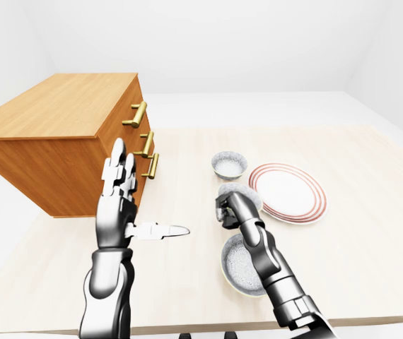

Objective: Put the bowl in the middle on the plate.

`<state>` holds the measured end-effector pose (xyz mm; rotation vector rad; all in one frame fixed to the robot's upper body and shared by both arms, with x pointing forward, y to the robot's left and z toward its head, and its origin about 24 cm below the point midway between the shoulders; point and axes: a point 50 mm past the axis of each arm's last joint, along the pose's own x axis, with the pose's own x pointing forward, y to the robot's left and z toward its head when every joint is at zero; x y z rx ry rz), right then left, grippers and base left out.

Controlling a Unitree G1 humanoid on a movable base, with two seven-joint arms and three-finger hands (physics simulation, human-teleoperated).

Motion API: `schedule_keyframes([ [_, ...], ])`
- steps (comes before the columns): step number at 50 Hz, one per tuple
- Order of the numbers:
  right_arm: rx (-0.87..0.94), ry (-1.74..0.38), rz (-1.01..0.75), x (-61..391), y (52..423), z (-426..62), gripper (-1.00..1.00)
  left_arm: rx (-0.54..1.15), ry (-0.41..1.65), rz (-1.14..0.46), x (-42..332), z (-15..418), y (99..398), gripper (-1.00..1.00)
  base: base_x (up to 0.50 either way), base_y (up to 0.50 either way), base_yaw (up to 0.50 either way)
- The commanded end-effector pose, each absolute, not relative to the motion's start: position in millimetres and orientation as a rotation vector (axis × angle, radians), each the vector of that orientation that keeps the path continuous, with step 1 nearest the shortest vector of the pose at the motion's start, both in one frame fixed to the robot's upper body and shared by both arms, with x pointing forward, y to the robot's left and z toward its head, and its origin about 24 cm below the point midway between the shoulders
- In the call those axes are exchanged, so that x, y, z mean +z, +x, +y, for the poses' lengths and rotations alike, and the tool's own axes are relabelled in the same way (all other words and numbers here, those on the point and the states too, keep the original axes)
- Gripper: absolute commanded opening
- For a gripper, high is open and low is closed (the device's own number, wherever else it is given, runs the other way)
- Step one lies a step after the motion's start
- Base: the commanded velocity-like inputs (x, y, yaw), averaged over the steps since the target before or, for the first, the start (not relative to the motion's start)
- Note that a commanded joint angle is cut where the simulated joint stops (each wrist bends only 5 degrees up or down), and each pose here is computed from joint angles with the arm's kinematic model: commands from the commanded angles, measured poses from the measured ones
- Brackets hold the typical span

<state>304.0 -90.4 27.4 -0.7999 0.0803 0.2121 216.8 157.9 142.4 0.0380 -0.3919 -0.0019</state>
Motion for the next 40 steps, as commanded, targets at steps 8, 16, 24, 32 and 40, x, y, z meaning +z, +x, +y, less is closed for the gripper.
schedule_keyframes([
  [8, 0.247, -0.8, 0.051, 33, 298, -83, -1.0, -0.005, 0.037, -0.426, 150, 159, 212, 1.0, 0.0, 0.0, 0.0],
  [16, 0.229, -0.828, 0.0, 48, 299, -88, -1.0, -0.004, 0.038, -0.429, 150, 159, 212, 1.0, 0.0, 0.0, 0.0],
  [24, 0.201, -0.926, -0.089, 73, 298, -96, -1.0, -0.004, 0.035, -0.425, 150, 159, 212, 1.0, 0.0, 0.0, 0.0],
  [32, 0.169, -1.044, -0.117, 79, 297, -97, -1.0, -0.005, 0.033, -0.421, 149, 159, 212, 1.0, 0.0, 0.0, 0.0],
  [40, 0.146, -1.169, -0.145, 90, 299, -98, -1.0, -0.004, 0.032, -0.424, 149, 160, 211, 1.0, 0.0, 0.0, 0.0],
])
